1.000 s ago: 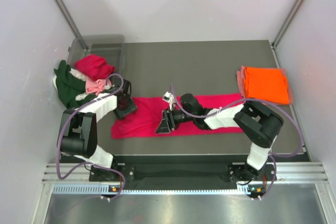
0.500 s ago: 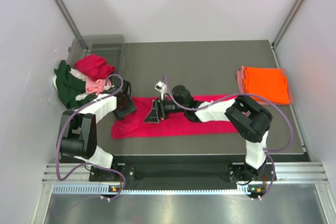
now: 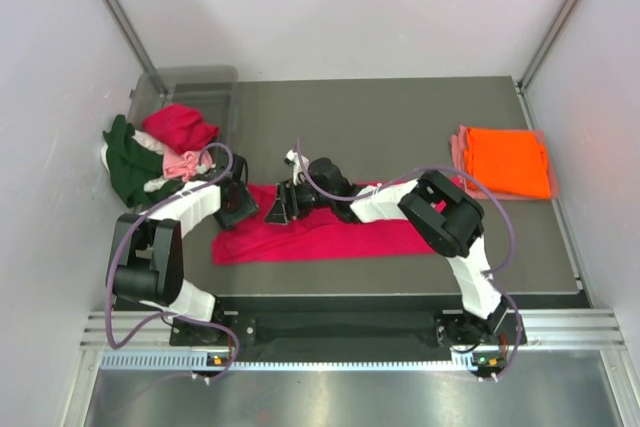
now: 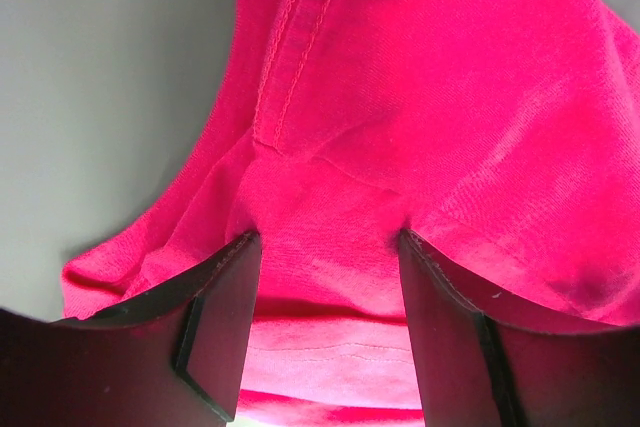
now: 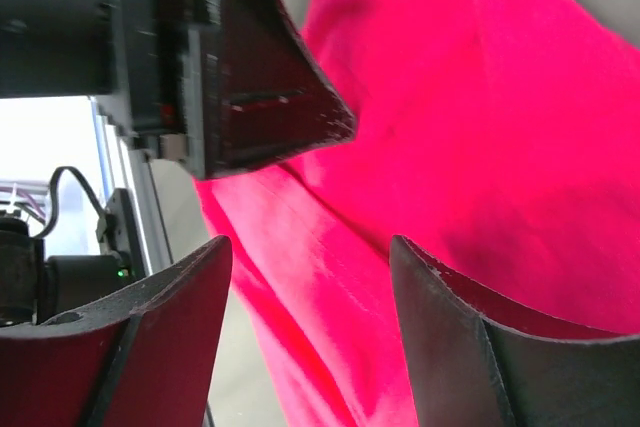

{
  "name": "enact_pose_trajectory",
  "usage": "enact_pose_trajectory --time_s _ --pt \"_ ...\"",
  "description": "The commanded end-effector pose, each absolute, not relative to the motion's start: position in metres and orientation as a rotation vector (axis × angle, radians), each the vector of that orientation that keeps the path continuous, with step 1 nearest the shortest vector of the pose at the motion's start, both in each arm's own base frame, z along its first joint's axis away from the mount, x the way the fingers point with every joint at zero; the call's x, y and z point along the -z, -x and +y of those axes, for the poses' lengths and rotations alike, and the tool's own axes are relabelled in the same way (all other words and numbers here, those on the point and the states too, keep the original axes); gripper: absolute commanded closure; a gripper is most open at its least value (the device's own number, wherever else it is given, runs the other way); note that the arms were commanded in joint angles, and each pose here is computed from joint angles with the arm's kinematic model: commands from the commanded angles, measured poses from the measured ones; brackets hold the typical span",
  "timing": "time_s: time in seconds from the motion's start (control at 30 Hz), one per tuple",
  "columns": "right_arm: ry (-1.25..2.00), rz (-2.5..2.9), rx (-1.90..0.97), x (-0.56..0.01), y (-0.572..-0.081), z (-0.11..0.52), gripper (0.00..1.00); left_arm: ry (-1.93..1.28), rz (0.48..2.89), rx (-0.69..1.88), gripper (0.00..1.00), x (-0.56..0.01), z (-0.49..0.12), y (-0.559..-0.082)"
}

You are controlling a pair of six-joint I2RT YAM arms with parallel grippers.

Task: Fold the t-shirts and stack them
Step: Fold the tshirt

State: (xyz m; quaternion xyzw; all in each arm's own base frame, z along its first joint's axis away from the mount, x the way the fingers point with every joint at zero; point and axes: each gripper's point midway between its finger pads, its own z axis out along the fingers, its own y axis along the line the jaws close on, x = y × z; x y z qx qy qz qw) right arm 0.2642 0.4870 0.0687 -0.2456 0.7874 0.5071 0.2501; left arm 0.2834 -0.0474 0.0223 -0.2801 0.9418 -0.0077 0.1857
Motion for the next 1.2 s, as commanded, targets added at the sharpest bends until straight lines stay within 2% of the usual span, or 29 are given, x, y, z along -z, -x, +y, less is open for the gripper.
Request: enact_pose_trajectory --time_s 0.0,0.5,0.77,0.97,1.07,1.17 --pt "0.659 2.106 -1.388 -0.074 -0.274 0.492 0.35 0.814 2.643 0.023 0.38 -0.023 -0.044 -0.278" --pt "0.686 2.266 -1.371 -0.044 -0.268 0.49 0.36 0.837 2.65 0.01 0.38 -0.02 -0.041 -0.277" --pt "0.928 2.201 -1.479 -0.057 -0.195 0.481 0.38 0.838 2.657 -0.006 0.38 -0.015 -0.038 -0.277" --pt "0.982 1.996 -1.676 -0.102 -0.165 0.477 0.38 0.839 2.652 -0.025 0.39 -0.016 -0.036 -0.277" --pt "1.115 1.836 -1.784 -0.135 -0.137 0.472 0.38 0.835 2.651 -0.029 0.39 -0.018 -0.035 -0.278" --pt "1.21 1.774 -1.766 -0.144 -0.125 0.466 0.38 0.835 2.651 -0.029 0.39 -0.018 -0.035 -0.277"
